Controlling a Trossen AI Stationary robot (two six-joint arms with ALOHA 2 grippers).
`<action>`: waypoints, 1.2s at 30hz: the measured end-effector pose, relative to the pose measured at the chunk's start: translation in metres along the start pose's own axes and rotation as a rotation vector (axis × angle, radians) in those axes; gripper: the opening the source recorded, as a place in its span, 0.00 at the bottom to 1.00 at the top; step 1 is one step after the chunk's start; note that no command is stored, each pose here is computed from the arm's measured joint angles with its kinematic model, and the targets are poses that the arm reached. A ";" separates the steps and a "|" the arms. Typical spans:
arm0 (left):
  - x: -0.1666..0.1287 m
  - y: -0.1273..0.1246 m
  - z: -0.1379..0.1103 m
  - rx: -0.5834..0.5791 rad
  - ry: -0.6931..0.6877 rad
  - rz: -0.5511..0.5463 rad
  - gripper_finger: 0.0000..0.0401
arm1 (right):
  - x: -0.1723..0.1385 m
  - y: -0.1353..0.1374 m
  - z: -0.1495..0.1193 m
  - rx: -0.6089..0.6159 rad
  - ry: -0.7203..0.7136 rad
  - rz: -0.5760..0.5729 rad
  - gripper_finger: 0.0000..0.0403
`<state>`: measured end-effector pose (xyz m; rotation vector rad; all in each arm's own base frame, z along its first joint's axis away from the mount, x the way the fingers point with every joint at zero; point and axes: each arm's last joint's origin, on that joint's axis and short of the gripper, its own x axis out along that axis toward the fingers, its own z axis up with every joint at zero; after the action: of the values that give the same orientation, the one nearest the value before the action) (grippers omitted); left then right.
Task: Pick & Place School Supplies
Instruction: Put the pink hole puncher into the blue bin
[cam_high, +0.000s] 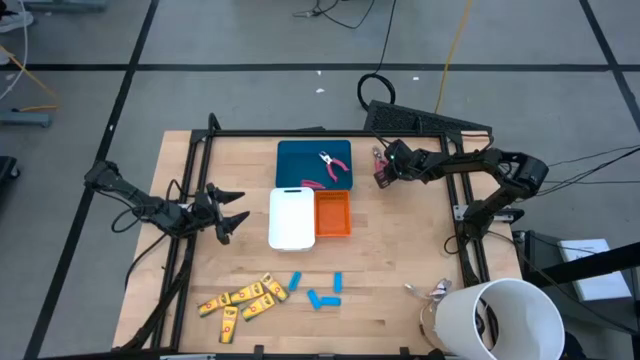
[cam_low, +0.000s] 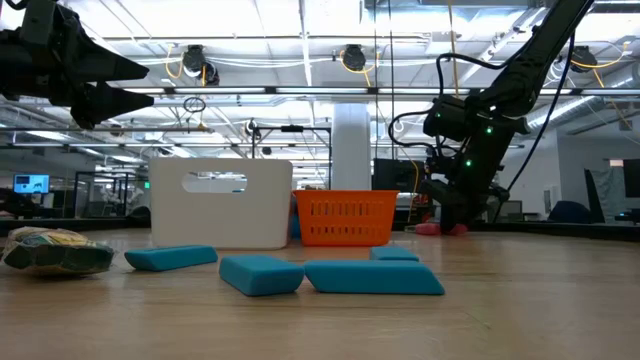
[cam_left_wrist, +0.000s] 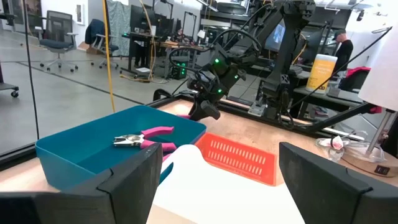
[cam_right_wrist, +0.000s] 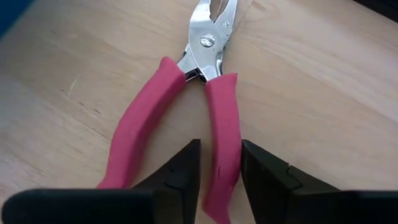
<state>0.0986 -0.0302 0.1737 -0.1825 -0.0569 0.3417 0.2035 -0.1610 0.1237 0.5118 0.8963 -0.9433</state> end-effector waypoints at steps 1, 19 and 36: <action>0.000 0.000 0.000 0.000 0.000 0.000 0.81 | 0.000 0.000 0.000 0.000 0.000 0.000 0.24; 0.000 0.000 0.000 0.000 0.000 0.000 0.81 | 0.001 0.003 0.006 0.011 -0.068 0.031 0.13; 0.000 0.000 0.000 0.000 0.000 0.000 0.81 | -0.003 0.011 0.025 0.038 -0.244 0.168 0.13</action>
<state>0.0986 -0.0302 0.1737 -0.1825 -0.0571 0.3417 0.2222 -0.1720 0.1402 0.4850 0.6069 -0.8498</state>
